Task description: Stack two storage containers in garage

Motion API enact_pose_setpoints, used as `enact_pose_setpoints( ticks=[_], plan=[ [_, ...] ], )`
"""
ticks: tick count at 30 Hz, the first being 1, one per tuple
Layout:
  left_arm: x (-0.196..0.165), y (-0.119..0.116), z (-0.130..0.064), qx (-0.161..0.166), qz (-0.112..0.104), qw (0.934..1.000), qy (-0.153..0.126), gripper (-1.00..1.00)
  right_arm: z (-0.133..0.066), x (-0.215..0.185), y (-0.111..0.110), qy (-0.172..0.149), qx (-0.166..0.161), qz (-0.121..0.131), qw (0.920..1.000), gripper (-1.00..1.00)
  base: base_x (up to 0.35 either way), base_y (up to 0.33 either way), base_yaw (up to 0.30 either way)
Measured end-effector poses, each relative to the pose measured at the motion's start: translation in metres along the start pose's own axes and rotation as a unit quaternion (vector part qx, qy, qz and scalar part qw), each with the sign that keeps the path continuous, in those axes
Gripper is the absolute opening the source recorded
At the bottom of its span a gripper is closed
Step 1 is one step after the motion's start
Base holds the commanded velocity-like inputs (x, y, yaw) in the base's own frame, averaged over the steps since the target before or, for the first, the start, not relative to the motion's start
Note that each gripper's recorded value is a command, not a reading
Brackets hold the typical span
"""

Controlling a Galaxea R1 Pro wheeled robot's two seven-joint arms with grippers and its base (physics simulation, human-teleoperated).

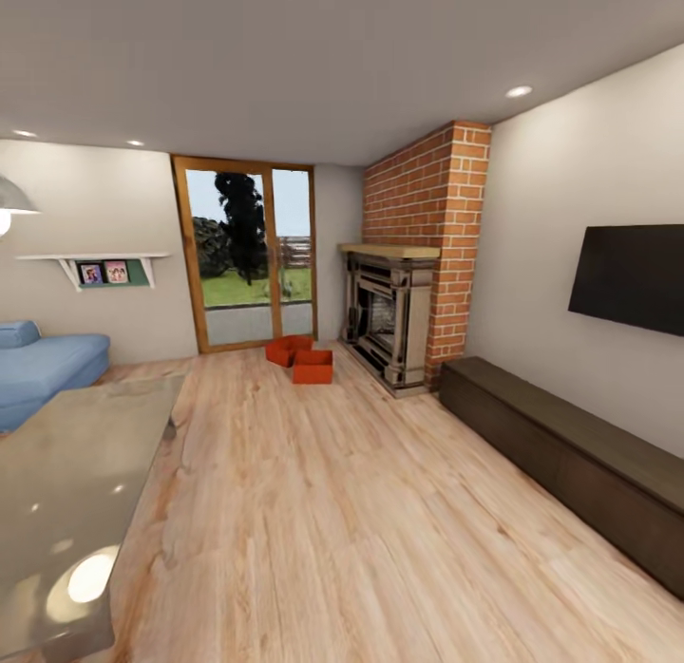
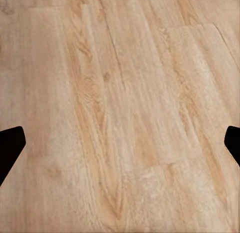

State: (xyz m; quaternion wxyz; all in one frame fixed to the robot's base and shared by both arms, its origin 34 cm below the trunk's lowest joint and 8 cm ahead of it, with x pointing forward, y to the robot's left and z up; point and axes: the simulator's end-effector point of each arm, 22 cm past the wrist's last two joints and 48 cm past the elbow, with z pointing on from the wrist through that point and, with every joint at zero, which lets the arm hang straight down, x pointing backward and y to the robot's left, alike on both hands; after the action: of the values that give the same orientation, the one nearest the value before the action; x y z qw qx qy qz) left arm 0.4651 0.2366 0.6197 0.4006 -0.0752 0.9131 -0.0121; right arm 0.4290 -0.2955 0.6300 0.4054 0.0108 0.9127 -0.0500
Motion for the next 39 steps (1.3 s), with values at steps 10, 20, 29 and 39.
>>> enact_pose_setpoints(
  ticks=[10, 20, 29, 39],
  plan=[
    [0.0000, 0.0000, 0.0000, 0.000, 0.000, 1.0000, 0.000, 1.00, 0.0000, 0.0000, -0.0002, 0.000, 0.000, 0.000, 1.0000, 1.00, 0.275, -0.212, 0.281],
    [0.0003, -0.0009, -0.0002, 0.001, 0.000, 1.0000, 0.000, 1.00, -0.0001, 0.0001, -0.0002, 0.000, 0.000, 0.000, 1.0000, 1.00, 0.305, -0.170, 0.213],
    [0.0002, -0.0012, -0.0001, 0.001, 0.000, 1.0000, 0.000, 1.00, -0.0001, 0.0000, 0.0000, 0.000, 0.000, 0.000, 1.0000, 1.00, 0.307, -0.168, 0.007],
    [0.0004, -0.0033, -0.0003, 0.002, -0.001, 1.0000, 0.000, 1.00, -0.0001, 0.0000, -0.0001, 0.000, 0.000, 0.000, 1.0000, 1.00, 0.308, -0.150, 0.075]
  ],
)
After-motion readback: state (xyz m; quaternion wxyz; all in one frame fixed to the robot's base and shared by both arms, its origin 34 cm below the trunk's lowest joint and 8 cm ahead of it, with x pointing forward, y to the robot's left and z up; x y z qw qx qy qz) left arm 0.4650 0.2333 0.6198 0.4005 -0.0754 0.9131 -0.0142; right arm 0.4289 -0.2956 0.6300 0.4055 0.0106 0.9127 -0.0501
